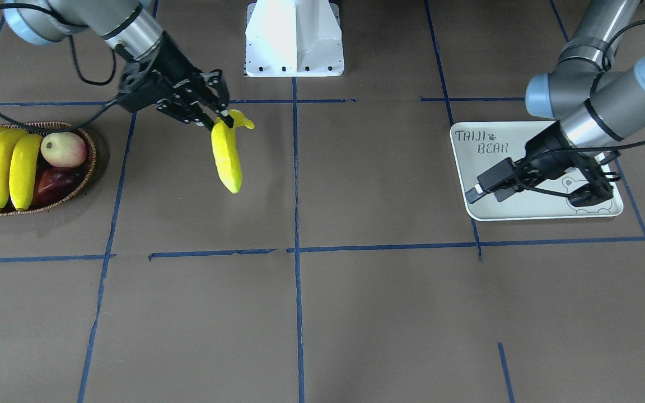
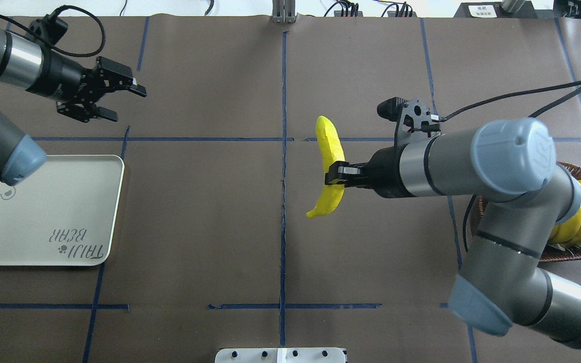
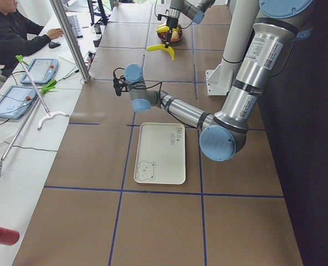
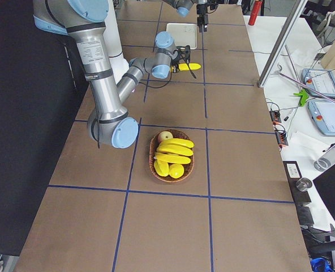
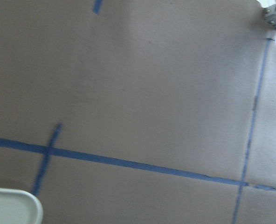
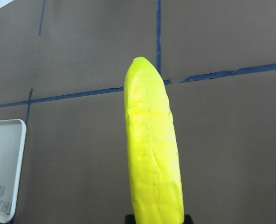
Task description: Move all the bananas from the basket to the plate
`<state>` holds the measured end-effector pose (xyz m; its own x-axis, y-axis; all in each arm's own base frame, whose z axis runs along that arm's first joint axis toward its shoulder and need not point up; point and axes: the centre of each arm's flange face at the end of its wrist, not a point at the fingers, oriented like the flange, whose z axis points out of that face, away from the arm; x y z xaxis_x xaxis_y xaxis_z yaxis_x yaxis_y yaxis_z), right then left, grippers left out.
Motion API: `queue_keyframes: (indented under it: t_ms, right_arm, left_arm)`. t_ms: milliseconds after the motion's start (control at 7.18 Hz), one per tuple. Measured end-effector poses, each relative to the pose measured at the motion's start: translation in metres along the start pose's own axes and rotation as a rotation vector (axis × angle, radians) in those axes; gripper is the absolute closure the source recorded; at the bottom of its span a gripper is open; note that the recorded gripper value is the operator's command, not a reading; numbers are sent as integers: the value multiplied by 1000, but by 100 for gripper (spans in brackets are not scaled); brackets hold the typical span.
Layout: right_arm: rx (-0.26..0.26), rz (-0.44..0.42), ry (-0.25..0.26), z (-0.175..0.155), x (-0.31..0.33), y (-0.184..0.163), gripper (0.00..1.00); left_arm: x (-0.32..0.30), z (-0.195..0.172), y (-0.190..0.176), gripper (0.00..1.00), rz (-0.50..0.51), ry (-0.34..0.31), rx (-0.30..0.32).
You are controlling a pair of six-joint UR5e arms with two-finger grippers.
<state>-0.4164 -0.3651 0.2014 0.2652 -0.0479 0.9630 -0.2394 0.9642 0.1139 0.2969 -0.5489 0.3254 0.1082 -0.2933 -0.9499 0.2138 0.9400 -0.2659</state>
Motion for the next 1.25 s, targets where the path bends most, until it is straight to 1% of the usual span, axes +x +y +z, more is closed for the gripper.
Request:
queue_keyframes:
  t_ms: [139,279,418,696,975,1253]
  right_arm:
    - [16,3,-21,9,-18,17,99]
    - [21,3,-32,12,-27,25,99]
    - [20,3,-37,13,-31,29,99]
    - [17,-1,-46,14,-36,33,99]
    - [17,-1,-52,14,-39,33,99]
    - [17,-1,-53,13,-40,33,99]
  left_arm:
    - [33,20,28,1,-55,74,-20]
    - [63,36,51,1,-85,123,-54]
    - [87,50,74,1,-104,151,-94]
    - [127,82,120,1,-93,185,-166]
    - [139,116,159,3,-89,210,-165]
    - [146,132,177,5,-86,219,-169]
